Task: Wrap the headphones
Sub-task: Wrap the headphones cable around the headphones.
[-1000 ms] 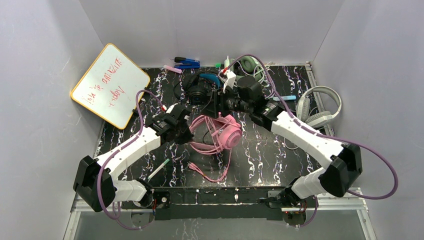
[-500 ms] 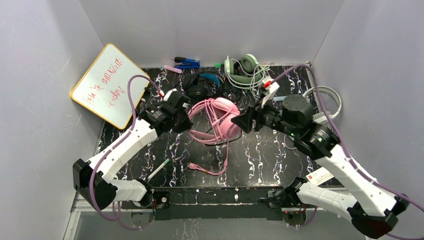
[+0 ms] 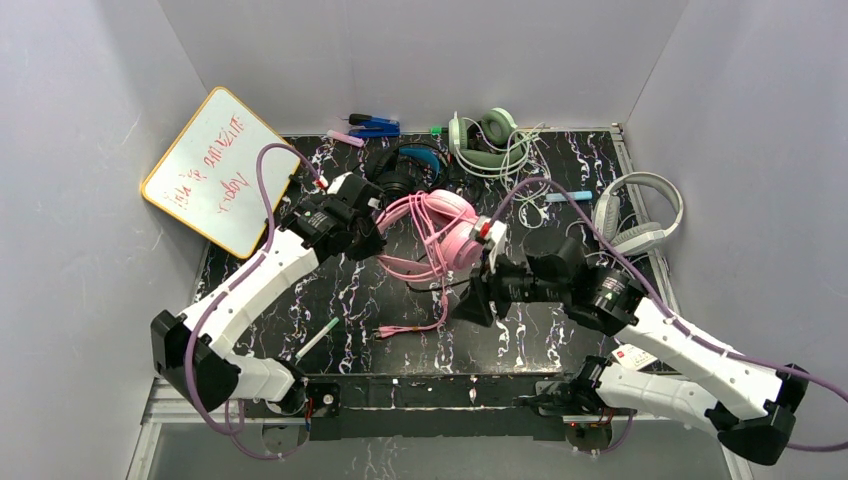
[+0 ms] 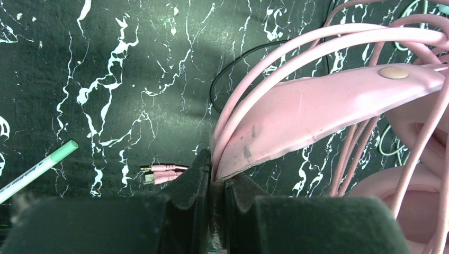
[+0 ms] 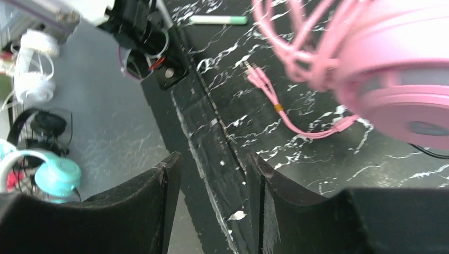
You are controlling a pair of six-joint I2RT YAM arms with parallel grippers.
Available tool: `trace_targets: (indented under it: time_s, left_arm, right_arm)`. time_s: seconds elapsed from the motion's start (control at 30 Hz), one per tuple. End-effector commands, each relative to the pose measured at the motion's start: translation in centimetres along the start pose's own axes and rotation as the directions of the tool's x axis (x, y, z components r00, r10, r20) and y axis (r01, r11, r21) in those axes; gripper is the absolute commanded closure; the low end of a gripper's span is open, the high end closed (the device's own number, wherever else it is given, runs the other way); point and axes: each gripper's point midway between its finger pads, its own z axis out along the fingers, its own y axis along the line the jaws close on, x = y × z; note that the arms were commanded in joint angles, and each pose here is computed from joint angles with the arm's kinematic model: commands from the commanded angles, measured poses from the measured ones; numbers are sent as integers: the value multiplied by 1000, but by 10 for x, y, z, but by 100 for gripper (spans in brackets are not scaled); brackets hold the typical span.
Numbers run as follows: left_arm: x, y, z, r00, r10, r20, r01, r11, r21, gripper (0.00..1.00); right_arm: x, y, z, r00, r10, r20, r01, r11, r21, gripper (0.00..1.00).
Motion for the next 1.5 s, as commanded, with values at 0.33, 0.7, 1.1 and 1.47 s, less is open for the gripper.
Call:
trace_targets:
  time_s: [0.33, 0.7, 1.1, 1.47]
  left_arm:
    - [-44, 3, 39, 999, -32, 11, 32, 999, 2, 100]
    - [-50, -1, 67, 999, -13, -35, 14, 1000, 19, 100]
    - [-48, -2, 80, 996, 6, -87, -2, 999, 45, 100]
    - [-37, 4, 80, 990, 53, -132, -47, 998, 46, 100]
  right_arm:
    - [50, 27, 65, 940, -317, -124, 296, 941, -166, 36]
    - [93, -20, 116, 840, -446, -308, 433, 894, -113, 34]
    - [113, -53, 166, 774, -561, -292, 558, 823, -105, 30]
    - [138, -85, 202, 763, -516, -390, 506, 851, -137, 42]
